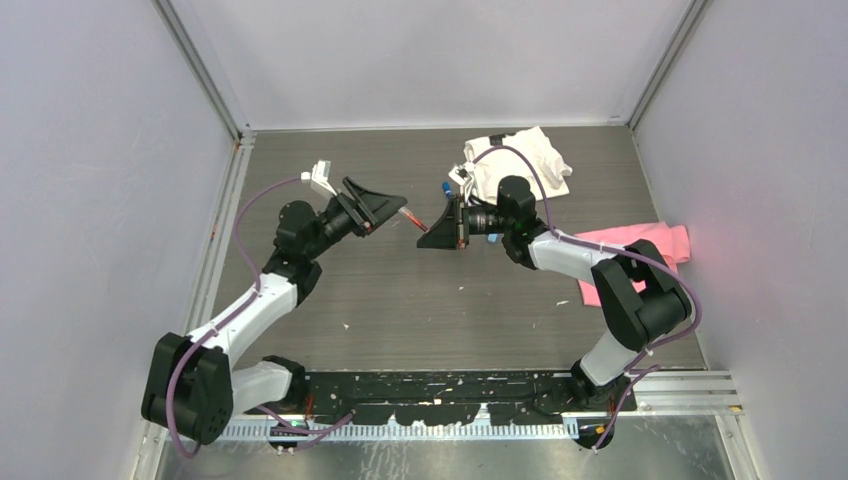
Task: Insert the pens into the pen caps
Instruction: Press the pen cap onto the pen.
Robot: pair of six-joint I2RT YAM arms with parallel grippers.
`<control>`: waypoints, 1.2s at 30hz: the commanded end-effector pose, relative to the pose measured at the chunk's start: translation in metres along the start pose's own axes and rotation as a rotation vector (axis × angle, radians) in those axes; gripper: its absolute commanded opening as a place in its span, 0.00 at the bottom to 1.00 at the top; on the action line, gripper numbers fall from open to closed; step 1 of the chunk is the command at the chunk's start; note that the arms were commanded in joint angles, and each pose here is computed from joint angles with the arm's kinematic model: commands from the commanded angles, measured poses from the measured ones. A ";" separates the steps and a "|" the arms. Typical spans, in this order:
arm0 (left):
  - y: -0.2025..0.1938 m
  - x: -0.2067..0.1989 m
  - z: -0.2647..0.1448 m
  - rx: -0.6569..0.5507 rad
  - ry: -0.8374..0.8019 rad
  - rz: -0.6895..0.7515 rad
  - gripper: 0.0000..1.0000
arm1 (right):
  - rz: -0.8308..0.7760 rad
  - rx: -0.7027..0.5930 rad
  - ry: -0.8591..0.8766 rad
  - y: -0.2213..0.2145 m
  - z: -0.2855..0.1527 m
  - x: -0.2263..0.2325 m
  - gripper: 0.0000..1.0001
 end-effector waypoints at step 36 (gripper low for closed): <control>-0.123 0.026 0.013 0.471 0.144 -0.090 0.01 | -0.119 0.060 -0.304 0.033 -0.012 -0.034 0.01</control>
Point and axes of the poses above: each gripper's point midway between its finger pads, its own z axis out along the fingers, its own x axis along the line the jaws close on, y = z × x, the point moved 2 cm from there along -z, back along the fingers, and after that the axes turned 4 degrees about -z, right-handed, at the moved point
